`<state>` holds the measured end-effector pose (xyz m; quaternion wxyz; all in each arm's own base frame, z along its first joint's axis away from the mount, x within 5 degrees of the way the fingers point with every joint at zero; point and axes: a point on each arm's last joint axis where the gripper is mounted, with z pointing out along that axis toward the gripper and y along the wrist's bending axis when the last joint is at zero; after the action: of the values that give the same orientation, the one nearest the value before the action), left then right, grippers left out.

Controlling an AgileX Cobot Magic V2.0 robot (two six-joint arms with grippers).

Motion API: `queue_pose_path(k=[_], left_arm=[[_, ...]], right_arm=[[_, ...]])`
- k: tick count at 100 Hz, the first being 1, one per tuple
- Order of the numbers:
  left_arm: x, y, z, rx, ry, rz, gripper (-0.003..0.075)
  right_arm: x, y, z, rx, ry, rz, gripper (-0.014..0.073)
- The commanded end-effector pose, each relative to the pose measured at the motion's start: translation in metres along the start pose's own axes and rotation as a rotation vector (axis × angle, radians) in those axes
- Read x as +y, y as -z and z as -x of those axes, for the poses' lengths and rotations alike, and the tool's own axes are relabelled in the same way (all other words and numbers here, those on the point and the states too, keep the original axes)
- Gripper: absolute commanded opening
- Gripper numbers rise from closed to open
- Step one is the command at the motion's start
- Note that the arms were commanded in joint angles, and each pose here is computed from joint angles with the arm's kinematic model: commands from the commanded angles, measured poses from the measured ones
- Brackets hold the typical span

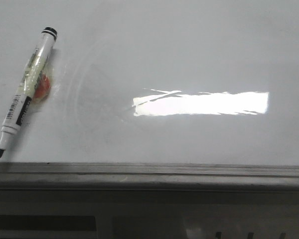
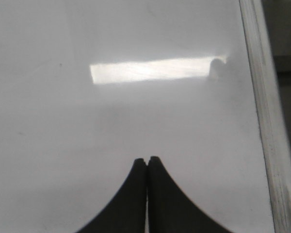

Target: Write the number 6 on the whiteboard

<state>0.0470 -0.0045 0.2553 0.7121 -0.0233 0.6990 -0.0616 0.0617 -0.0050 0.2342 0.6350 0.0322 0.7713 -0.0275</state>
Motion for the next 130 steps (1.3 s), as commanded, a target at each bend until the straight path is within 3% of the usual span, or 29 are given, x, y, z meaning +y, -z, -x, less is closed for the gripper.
queue_pose_path(k=[1,14,19,34,43,65,77,95,110,130], left_arm=[[-0.002,-0.001,0.027,-0.081,-0.004,0.0,-0.002],[-0.002,-0.005,0.029,-0.047,-0.013,0.003,-0.0014],[-0.002,-0.007,0.026,-0.005,-0.016,0.003,0.0034],[-0.002,-0.011,0.02,0.049,-0.013,0.004,0.0412],[0.0,-0.015,0.02,-0.012,0.01,0.014,0.052],[0.001,-0.021,0.023,-0.066,-0.084,0.023,0.0471],[-0.003,-0.025,0.024,-0.066,-0.087,-0.032,0.0471],[-0.019,-0.036,0.017,0.016,-0.139,-0.224,0.0471],[-0.043,-0.043,0.01,0.059,-0.146,-0.449,0.0471],[-0.069,-0.05,-0.001,0.129,-0.14,-0.615,0.0468]], right_arm=[[0.0,-0.003,0.024,0.02,-0.003,0.0,-0.0064],[0.0,-0.011,0.029,0.061,-0.003,-0.001,-0.0064],[0.0,-0.013,0.027,0.078,-0.003,0.0,-0.0064],[0.0,-0.015,0.026,0.075,-0.003,-0.001,-0.0064],[0.0,-0.015,0.027,0.072,-0.003,-0.001,-0.0064],[0.0,-0.014,0.026,0.081,-0.004,-0.001,-0.0064],[0.0,-0.014,0.026,0.081,-0.004,-0.001,-0.0064],[0.0,-0.015,0.026,0.077,-0.003,-0.001,-0.0064],[0.0,-0.015,0.027,0.075,-0.003,-0.001,-0.0064],[0.0,-0.015,0.027,0.073,-0.003,-0.001,-0.0064]])
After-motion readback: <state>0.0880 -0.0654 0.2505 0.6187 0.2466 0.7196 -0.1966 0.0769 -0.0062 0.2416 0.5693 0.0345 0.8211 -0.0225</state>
